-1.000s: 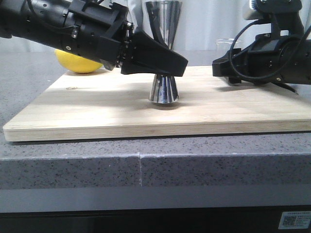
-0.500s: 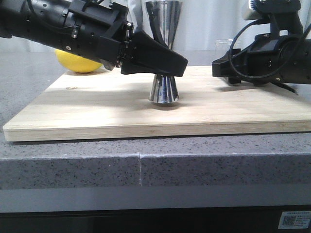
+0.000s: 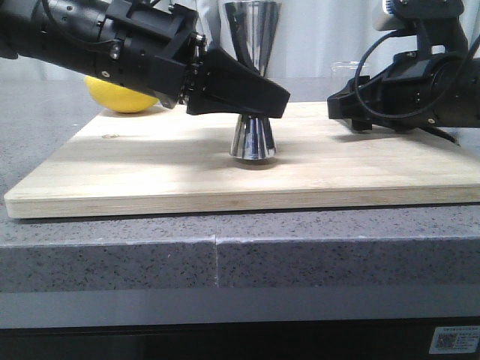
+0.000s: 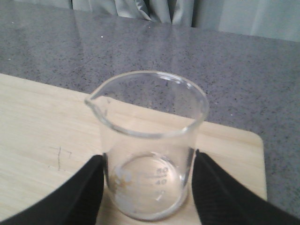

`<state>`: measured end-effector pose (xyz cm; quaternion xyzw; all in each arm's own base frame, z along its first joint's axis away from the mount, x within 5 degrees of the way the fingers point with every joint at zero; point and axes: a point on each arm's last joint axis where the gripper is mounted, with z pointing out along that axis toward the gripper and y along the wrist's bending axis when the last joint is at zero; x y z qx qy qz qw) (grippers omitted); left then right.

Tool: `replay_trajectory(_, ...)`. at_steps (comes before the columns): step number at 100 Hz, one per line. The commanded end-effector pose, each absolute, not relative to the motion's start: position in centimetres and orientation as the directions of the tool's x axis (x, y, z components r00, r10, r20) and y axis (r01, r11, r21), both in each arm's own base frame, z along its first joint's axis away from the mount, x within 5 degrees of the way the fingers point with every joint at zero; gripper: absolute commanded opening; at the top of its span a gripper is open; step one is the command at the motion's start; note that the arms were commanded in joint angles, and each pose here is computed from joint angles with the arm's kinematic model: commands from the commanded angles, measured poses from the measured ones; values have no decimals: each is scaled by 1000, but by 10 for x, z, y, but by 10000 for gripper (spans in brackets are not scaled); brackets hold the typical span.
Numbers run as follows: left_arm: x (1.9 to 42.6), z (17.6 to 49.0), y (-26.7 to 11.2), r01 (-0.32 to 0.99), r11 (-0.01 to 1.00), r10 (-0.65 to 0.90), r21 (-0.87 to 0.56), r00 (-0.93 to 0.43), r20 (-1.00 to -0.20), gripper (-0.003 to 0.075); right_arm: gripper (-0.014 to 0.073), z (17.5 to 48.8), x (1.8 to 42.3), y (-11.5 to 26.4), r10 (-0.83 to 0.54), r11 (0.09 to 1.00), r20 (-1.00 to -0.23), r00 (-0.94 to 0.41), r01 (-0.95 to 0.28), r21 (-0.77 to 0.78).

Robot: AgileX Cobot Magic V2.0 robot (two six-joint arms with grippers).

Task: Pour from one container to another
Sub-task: 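Lower the empty beaker onto the board's far corner with the right gripper, then open the right gripper and raise it off the beaker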

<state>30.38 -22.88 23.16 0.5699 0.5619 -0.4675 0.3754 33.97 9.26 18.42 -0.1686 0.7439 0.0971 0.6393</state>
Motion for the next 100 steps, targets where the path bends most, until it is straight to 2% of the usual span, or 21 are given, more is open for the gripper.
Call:
replay_trajectory(1, 293, 271, -230, 986, -155, 154, -64, -40, -987, -11, 379, 214, 338, 91, -101, 927, -995, -24, -366, -85)
replay_trajectory(22, 293, 271, -230, 986, -155, 154, -64, -40, -987, -11, 379, 223, 333, 88, -112, 930, -992, -56, -359, -85)
replay_trajectory(53, 293, 271, -230, 986, -155, 154, -64, -40, -987, -11, 379, 247, 319, 101, -113, 912, -994, -5, -397, -101)
replay_trajectory(100, 293, 271, -230, 986, -155, 154, -64, -40, -987, -11, 379, 270, 298, 100, -170, 911, -981, -95, -395, -120)
